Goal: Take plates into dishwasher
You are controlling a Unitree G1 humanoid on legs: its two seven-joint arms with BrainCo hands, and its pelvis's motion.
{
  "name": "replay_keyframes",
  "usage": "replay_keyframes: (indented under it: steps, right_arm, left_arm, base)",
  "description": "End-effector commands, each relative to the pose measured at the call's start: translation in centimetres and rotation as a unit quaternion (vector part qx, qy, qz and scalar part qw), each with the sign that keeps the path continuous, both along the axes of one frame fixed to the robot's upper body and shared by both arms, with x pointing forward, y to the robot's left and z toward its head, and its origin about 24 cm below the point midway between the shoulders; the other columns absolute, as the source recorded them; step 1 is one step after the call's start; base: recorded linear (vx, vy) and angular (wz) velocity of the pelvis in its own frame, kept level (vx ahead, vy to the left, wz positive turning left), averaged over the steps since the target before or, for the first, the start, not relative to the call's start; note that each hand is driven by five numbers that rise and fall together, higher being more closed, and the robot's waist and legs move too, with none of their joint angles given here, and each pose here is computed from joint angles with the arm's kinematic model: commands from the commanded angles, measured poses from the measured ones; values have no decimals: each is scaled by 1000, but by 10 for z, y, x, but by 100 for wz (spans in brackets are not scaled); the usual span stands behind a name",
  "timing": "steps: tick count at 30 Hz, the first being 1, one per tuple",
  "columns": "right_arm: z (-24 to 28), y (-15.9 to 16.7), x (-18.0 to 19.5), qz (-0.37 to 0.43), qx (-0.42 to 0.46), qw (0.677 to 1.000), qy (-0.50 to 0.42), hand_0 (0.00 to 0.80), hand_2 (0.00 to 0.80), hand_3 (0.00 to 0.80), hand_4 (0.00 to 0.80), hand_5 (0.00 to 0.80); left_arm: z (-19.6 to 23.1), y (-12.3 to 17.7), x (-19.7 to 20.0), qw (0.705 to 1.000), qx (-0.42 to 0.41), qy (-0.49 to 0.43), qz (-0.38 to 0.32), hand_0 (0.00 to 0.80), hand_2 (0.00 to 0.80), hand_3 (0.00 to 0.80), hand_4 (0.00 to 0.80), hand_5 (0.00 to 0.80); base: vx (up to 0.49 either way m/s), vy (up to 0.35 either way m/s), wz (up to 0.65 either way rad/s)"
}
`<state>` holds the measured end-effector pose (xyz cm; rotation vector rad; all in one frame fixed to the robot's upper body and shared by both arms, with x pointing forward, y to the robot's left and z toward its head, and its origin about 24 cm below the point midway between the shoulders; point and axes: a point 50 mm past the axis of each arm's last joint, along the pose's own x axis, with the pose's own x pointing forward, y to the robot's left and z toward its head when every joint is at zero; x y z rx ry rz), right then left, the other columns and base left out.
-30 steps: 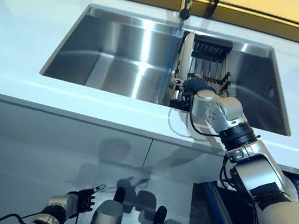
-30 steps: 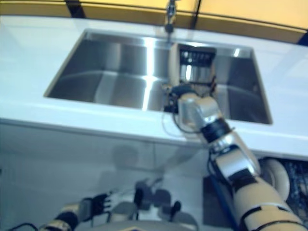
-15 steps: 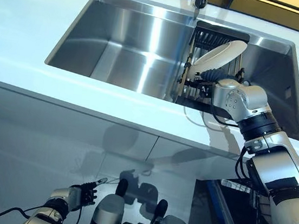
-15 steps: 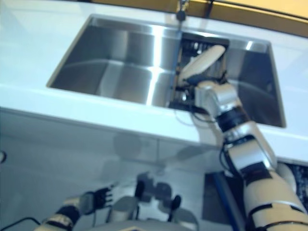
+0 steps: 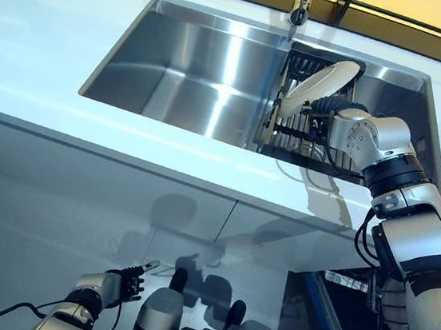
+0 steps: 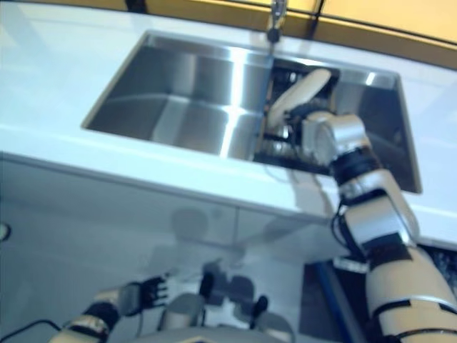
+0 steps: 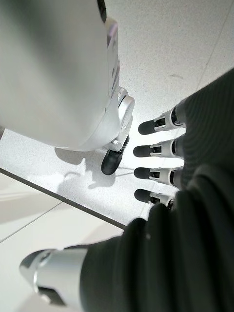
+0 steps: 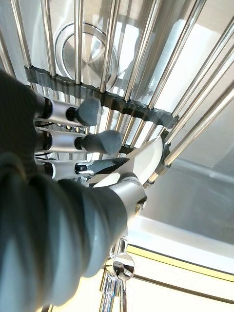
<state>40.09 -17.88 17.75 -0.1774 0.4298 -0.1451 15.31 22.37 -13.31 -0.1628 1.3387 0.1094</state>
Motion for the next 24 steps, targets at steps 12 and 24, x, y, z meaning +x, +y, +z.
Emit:
replay_keyframes:
  steps: [12, 24]
  right_arm:
    - [53, -11, 5, 0, 25, 994, -108, 800, 800, 800, 800, 800]
    - [62, -18, -5, 21, 20, 991, -130, 800, 800, 800, 800, 800]
  left_arm:
    - [1, 15, -1, 998, 34, 22, -52, 0, 0, 0, 0, 0]
    - [1, 21, -3, 998, 42, 15, -54, 0, 0, 0, 0, 0]
  base:
    - [-5, -9, -1]
    - [-10, -17, -8]
